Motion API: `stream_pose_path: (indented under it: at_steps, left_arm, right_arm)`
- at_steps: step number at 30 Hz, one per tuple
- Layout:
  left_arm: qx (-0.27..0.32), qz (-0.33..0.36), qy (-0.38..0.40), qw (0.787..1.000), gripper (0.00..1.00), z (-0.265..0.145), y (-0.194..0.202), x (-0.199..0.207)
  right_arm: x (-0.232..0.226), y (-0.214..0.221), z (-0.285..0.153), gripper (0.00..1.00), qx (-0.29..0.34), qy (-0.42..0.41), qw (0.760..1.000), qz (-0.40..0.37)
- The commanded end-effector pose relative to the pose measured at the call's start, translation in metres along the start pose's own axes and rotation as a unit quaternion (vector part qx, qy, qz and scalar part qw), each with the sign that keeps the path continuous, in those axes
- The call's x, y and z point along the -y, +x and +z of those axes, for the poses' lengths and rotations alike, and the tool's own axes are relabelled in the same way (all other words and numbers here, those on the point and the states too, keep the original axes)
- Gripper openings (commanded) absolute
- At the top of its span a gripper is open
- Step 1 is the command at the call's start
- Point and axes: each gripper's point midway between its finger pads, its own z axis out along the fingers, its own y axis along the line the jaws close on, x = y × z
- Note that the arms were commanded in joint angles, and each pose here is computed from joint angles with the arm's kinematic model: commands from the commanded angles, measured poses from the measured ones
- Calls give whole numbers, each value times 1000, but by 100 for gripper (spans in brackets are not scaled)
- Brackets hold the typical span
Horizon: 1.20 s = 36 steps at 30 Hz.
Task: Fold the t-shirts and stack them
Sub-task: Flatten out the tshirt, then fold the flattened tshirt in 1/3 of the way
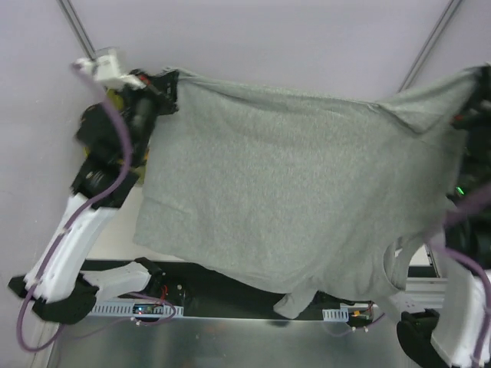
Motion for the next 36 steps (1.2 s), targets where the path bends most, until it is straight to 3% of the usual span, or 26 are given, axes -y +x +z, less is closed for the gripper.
stream_pose_path:
  at_steps: [1, 2, 3, 4, 5, 7, 8, 10, 11, 12, 13, 14, 16, 20, 23, 27, 36]
  left_arm:
    - [-85, 89, -138, 983, 0, 71, 105, -57]
    - [-128, 103, -160, 973, 0, 91, 153, -72]
    - [-140, 105, -174, 969, 0, 102, 168, -81]
    - [-161, 107, -174, 966, 0, 113, 190, -88]
    - [-209, 112, -195, 952, 0, 126, 242, -114]
    - [-242, 97, -181, 948, 0, 148, 276, -120]
    - [-281, 105, -194, 934, 0, 156, 323, -143]
    - [-288, 109, -195, 931, 0, 177, 343, -149]
    - [-317, 125, -205, 917, 0, 180, 385, -168]
    - [-332, 129, -212, 910, 0, 181, 399, -177]
    - [-320, 124, -205, 917, 0, 197, 396, -173]
    - [-344, 126, -202, 908, 0, 196, 429, -184]
    - [-346, 117, -198, 910, 0, 203, 441, -187]
    - [-375, 83, -201, 901, 2, 198, 483, -206]
    - [-378, 70, -207, 900, 2, 198, 489, -214]
    - [-377, 69, -203, 901, 0, 200, 484, -214]
    - [-386, 69, -223, 892, 0, 174, 467, -215]
  right_arm:
    - [-7, 164, 66, 0, -150, 52, 979, -128]
    - [-11, 191, 73, 1, -172, 43, 976, -126]
    - [-11, 220, 78, 1, -198, 43, 972, -123]
    - [-9, 280, 88, 0, -251, 43, 960, -117]
    - [-23, 309, 92, 1, -272, 7, 956, -104]
    - [-18, 369, 99, 1, -320, 4, 944, -83]
    - [-21, 422, 103, 1, -361, -2, 929, -78]
    - [-26, 468, 108, 1, -395, -15, 916, -64]
    - [-29, 517, 108, 1, -431, -18, 900, -61]
    - [-34, 534, 110, 1, -443, -27, 894, -58]
    - [-36, 557, 108, 1, -462, -30, 884, -58]
    - [-37, 579, 99, 1, -490, -35, 869, -59]
    - [-43, 619, 91, 1, -526, -50, 847, -56]
    - [-50, 644, 85, 1, -541, -63, 838, -42]
    - [-53, 640, 86, 1, -536, -69, 841, -36]
    - [-52, 620, 80, 1, -536, -66, 841, -30]
    - [-50, 561, 9, 1, -590, -29, 806, 30]
